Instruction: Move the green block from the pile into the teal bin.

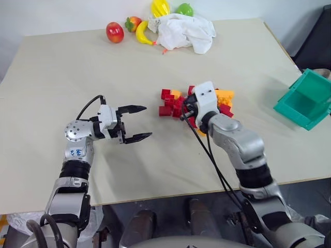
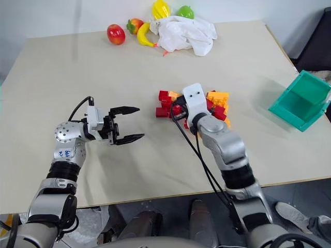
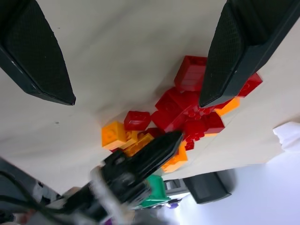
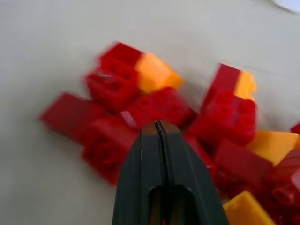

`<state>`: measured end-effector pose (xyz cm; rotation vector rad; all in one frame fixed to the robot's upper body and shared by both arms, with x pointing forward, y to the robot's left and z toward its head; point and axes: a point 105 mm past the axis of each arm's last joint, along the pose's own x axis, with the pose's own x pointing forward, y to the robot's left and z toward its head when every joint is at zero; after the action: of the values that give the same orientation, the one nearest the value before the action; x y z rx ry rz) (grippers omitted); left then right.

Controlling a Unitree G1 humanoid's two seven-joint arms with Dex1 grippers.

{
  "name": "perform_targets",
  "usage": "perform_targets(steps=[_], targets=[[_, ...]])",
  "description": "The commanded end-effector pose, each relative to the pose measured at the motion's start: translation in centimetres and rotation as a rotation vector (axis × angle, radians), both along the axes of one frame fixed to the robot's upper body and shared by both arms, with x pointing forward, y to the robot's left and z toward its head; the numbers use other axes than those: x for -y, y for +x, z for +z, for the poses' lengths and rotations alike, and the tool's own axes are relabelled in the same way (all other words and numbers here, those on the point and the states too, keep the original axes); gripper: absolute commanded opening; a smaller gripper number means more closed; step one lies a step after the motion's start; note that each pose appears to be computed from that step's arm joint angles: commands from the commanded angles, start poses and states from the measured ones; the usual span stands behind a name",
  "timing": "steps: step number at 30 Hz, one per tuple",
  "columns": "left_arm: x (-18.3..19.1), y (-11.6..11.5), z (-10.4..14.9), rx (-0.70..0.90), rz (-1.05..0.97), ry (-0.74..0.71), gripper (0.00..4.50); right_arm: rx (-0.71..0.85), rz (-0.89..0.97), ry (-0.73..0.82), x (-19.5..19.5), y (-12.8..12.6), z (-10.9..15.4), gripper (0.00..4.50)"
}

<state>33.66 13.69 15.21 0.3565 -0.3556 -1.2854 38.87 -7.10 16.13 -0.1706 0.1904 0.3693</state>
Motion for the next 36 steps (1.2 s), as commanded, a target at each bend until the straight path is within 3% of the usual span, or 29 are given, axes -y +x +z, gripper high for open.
perform_targets(steps=[1,10,17,24,30,36], targets=[[0.0,-0.1,0.4,0.028,0.007,-0.013,4.50,-0.002,-0.132,-0.043,2.3,0.5,0.4,0.02],[0.0,0.0,0.2,-0.016,0.020,-0.033,4.50,-0.034,-0.287,-0.099,7.6,-0.6,0.8,0.02],[-0.4,1.1,0.5,-0.105,0.103,-0.088,4.50,-0.016,-0.389,-0.224,14.4,-2.2,2.1,0.02],[-0.8,1.9,-0.2,-0.240,0.153,-0.062,4.50,0.055,-0.202,-0.198,12.1,-2.5,4.8,0.02],[-0.7,2.3,-0.1,-0.128,0.215,0.004,4.50,0.006,-0.106,-0.164,9.2,-1.1,2.6,0.02],[-0.4,2.5,-0.3,-0.123,0.215,0.006,4.50,-0.035,-0.008,-0.188,7.2,-0.7,0.8,0.02]])
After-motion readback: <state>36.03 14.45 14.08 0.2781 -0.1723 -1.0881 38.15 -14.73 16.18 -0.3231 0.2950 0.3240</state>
